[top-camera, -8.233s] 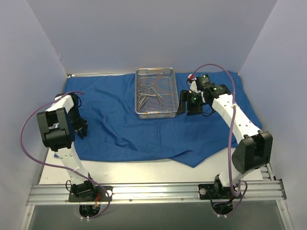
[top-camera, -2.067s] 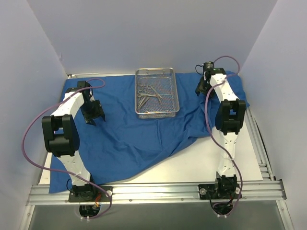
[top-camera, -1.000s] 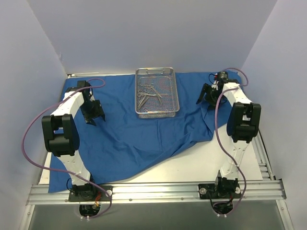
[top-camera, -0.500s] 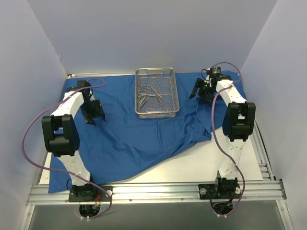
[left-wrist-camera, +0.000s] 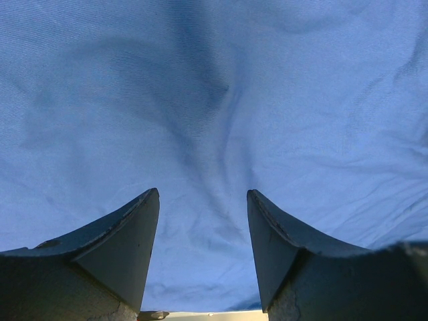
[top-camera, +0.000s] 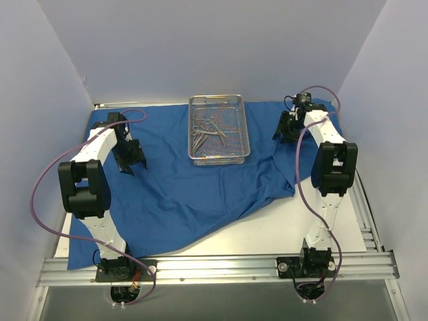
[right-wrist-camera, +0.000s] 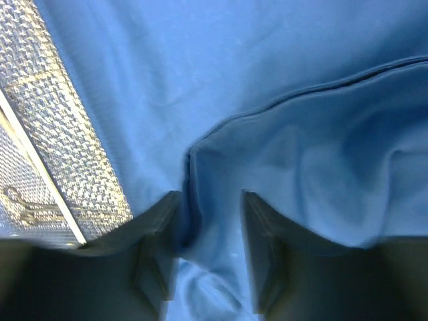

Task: Open and lay out the surgical kit
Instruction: Smooth out the surgical kit at the center of the board.

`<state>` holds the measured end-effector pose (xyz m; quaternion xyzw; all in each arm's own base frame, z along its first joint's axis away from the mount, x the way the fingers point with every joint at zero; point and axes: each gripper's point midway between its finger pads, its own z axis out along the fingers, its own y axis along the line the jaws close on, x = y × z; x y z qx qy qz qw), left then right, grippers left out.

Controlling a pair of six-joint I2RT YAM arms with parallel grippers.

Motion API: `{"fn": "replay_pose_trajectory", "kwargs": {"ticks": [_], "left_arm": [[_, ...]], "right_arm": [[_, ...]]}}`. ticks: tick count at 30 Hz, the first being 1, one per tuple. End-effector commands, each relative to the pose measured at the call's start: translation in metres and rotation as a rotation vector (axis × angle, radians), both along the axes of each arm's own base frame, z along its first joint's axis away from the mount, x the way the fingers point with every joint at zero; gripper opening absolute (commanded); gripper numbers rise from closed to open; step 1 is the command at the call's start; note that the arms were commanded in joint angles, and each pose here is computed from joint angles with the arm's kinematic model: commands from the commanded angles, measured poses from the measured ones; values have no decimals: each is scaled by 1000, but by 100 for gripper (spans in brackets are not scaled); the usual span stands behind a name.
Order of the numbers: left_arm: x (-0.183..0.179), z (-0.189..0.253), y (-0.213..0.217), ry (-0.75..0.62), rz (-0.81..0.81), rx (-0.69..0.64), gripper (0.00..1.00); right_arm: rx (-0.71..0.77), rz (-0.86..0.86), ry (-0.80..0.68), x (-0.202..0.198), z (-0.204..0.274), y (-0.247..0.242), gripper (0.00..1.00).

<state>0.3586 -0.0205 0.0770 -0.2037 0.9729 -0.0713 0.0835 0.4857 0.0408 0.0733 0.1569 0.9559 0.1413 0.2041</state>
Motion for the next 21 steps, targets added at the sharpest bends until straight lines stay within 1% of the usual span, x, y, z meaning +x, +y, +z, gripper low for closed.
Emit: {"fn": "replay_pose_trajectory", "kwargs": {"ticks": [1,2,3,4,5,6,7,8,9,10,11,12,13,14,15,16,17,18,19,20,21], "left_arm": [[10,17,-1,-56,-11,-4,64],[10,18,-1,-57,-11,-4,64],[11,19,0,-60,-10,-1,64],[10,19,1,-59,-9,4,64],[11,20,1,-60,-9,5,64],[13,23,1,-69,-10,7,64],[14,23,3,-72,-7,13,64],[15,23,2,-73,-7,14,64],[17,24,2,-79,-2,14,64],[17,25,3,-82,-1,14,64],[18,23,3,-79,0,16,64],[18,22,3,-78,5,12,64],[18,20,1,-71,2,6,64],[19,17,0,-70,1,0,64],[19,16,-2,-68,2,-10,64],[18,14,-2,-64,1,-13,64],[18,13,-2,-61,2,-14,64],[19,12,-2,-62,3,-17,64],[18,13,-3,-64,1,-20,64],[18,13,-4,-66,0,-25,64],[19,14,-4,-72,3,-26,64]], "right_arm": [[1,5,4,3,11,8,37],[2,-3,7,0,17,8,19],[-3,-18,14,-3,20,6,11],[-1,-37,43,-12,19,6,0],[-11,-47,38,-18,31,4,0],[-76,-86,52,-25,34,-8,0],[-111,-110,98,-41,36,-16,0],[-143,-134,100,-54,49,-23,0],[-226,-186,111,-64,56,-40,0],[-266,-222,164,-85,60,-52,0],[-292,-291,138,-99,81,-62,0],[-320,-329,172,-118,79,-71,0],[-371,-390,200,-137,83,-90,0],[-380,-440,166,-155,101,-99,0],[-394,-478,208,-178,95,-107,0],[-433,-521,228,-197,99,-119,0],[-452,-595,201,-220,115,-136,0],[-478,-632,209,-236,119,-145,0],[-512,-650,266,-262,115,-151,0],[-578,-727,268,-288,128,-171,0],[-618,-754,289,-305,130,-178,0]]}}
